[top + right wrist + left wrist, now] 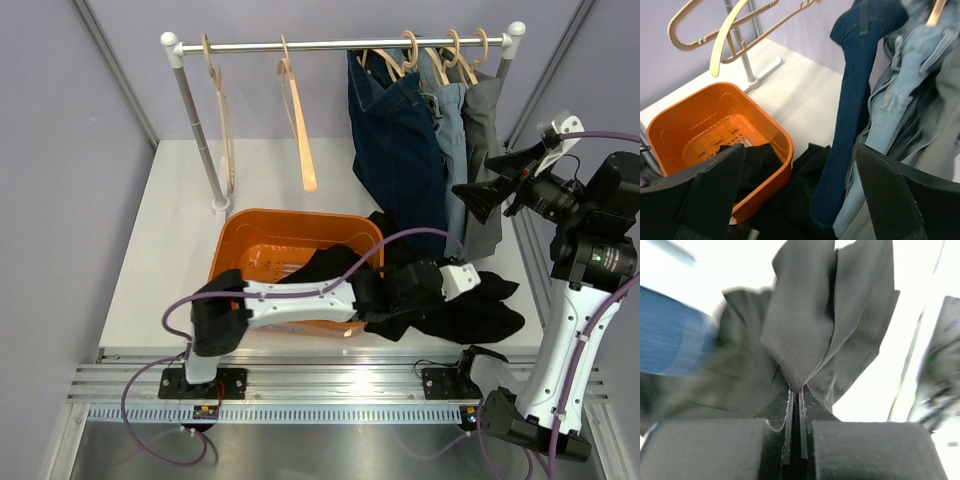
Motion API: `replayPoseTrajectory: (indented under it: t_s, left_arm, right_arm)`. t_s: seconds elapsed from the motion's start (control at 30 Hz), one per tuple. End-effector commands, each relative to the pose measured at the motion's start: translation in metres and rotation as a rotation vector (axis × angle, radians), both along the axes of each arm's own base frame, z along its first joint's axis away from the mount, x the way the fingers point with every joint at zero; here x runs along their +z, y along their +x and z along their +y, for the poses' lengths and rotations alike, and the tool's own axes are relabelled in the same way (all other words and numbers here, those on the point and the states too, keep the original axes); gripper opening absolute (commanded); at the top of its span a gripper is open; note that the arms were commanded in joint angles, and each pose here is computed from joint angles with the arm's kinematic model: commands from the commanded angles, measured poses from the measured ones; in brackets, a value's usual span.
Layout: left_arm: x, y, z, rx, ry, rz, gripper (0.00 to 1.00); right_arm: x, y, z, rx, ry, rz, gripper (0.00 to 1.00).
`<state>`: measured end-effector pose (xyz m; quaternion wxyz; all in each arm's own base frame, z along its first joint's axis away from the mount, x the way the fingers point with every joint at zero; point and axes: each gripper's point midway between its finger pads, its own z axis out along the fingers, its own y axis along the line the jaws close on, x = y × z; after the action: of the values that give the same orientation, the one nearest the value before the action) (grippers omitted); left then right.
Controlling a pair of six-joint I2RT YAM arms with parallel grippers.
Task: Remove the skirt from the hanger
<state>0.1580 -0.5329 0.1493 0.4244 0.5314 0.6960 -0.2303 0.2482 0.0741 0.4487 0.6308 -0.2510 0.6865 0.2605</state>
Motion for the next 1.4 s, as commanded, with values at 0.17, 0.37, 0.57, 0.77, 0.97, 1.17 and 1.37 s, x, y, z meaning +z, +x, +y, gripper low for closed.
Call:
replayPoseTrajectory:
  t_s: [0.17, 0.37, 0.57, 0.77, 0.97, 1.17, 1.37]
  left_arm:
    - [0.200, 0.001, 0.038, 0.082, -0.454, -0.105, 0.00]
    - [0.286, 0.006, 0.091, 0.157, -0.620, -0.203, 0.00]
    - [0.363, 0.021, 0.166, 0.297, -0.743, -0.363, 0.00]
    - [0.411, 0.033, 0.230, 0.421, -0.751, -0.512, 0.00]
    - [0.448, 0.031, 0.279, 0.491, -0.775, -0.607, 0.00]
    - [0.474, 0.030, 0.332, 0.595, -0.802, -0.693, 0.00]
    - [0.481, 0.028, 0.380, 0.687, -0.811, -0.725, 0.00]
  right_arm:
    - [0.060, -0.003, -0.009, -0.115, -0.001, -0.150, 0.99]
    - [0.065, 0.000, -0.013, -0.144, 0.005, -0.158, 0.99]
    - [0.056, 0.006, -0.017, -0.154, 0.014, -0.133, 0.99]
    - [0.047, 0.010, -0.019, -0.159, 0.024, -0.110, 1.00]
    - [0.038, 0.015, -0.022, -0.167, 0.031, -0.087, 0.99]
    - [0.033, 0.017, -0.024, -0.172, 0.035, -0.072, 0.99]
    - [0.030, 0.019, -0.026, -0.177, 0.037, -0.065, 0.99]
